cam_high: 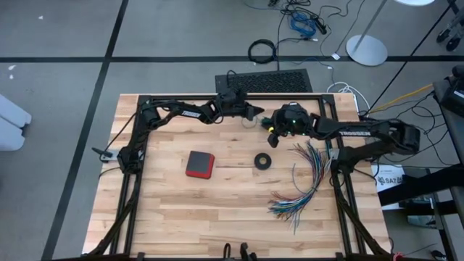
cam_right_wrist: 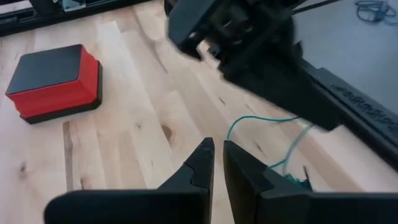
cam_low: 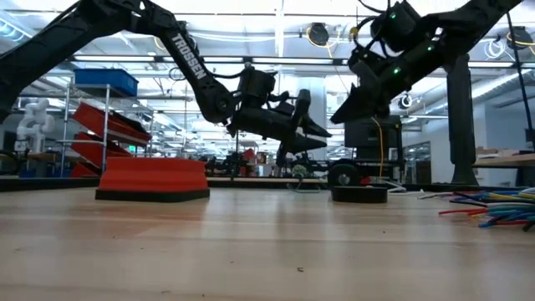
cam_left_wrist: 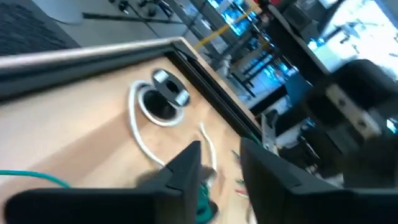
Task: Coiling cords
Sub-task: Return to Home Position
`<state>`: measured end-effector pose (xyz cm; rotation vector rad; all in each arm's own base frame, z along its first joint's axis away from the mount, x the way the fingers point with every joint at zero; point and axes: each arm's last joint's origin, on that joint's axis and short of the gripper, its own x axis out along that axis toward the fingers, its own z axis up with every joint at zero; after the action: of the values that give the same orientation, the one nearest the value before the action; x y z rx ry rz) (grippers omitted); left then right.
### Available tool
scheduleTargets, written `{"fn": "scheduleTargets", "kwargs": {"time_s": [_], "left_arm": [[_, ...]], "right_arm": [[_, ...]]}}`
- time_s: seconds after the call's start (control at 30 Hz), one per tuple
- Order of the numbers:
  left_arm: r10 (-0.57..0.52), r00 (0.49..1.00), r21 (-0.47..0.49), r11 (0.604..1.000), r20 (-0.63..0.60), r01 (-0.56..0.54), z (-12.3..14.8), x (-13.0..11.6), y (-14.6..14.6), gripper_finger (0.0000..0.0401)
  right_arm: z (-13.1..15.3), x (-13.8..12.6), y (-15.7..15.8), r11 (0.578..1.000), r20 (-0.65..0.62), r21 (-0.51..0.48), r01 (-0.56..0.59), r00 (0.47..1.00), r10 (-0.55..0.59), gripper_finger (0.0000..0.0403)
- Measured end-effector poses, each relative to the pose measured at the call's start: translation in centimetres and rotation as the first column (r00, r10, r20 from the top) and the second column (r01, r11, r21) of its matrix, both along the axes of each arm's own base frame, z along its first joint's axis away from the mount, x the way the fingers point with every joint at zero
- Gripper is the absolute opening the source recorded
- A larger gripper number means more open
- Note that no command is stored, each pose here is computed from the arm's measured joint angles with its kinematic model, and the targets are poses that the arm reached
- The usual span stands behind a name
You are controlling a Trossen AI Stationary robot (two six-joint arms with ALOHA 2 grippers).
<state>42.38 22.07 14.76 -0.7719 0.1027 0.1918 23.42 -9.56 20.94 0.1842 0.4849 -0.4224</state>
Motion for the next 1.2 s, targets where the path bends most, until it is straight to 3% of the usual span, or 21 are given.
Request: {"fn": "scheduleTargets", "kwargs": {"time_s": [0.1,0.23,0.3,0.43,0.57,0.67,0.8,0.93,1.07,1.2], "left_arm": [[-0.070,0.997,-0.001,0.998,0.023,0.070,0.2,0.0,-0.2,0.0146],[-0.254,0.958,-0.007,0.966,0.131,0.257,1.3,0.0,-0.5,0.0168],[-0.388,0.899,0.022,0.920,0.204,0.392,2.2,-0.1,-0.9,0.0170],[-0.640,0.717,0.161,0.766,0.278,0.622,4.6,-0.5,-2.8,0.0171],[-0.698,0.660,0.375,0.711,0.279,0.594,8.1,-1.8,-5.1,0.0171],[-0.673,0.700,0.507,0.701,0.240,0.501,10.5,-3.8,-6.0,0.0171],[-0.537,0.839,0.632,0.680,0.084,0.372,12.4,-7.8,-6.4,0.0171],[-0.355,0.932,0.741,0.604,-0.077,0.292,12.9,-12.6,-7.7,0.0171],[-0.257,0.966,0.818,0.553,-0.012,0.157,12.7,-18.0,-9.4,0.0171],[-0.148,0.981,0.831,0.556,0.123,-0.020,10.7,-23.3,-10.6,0.0171]], "right_arm": [[0.7,-0.8,0.1,1.000,-0.008,-0.022,0.012,1.000,-0.012,0.0022],[0.8,-1.6,0.1,0.999,-0.061,-0.032,0.032,0.998,-0.034,0.0022],[0.4,-1.9,0.1,0.999,-0.104,-0.016,0.037,0.994,-0.038,0.0022],[0.2,-2.1,0.2,1.000,-0.145,-0.021,0.020,0.989,-0.022,0.0022],[2.1,-2.2,0.7,0.995,-0.029,-0.096,-0.025,0.999,0.023,0.0022],[4.1,-3.2,1.1,0.982,0.058,-0.173,-0.074,0.995,0.085,0.0022],[6.9,-5.3,1.8,0.948,0.176,-0.286,-0.137,0.965,0.193,0.0022],[8.6,-8.0,2.6,0.900,0.249,-0.402,-0.168,0.926,0.284,0.0022],[8.5,-10.8,3.7,0.844,0.320,-0.499,-0.196,0.864,0.390,0.0022],[6.6,-13.0,4.4,0.848,0.430,-0.520,-0.101,0.827,0.362,0.0022]]}}
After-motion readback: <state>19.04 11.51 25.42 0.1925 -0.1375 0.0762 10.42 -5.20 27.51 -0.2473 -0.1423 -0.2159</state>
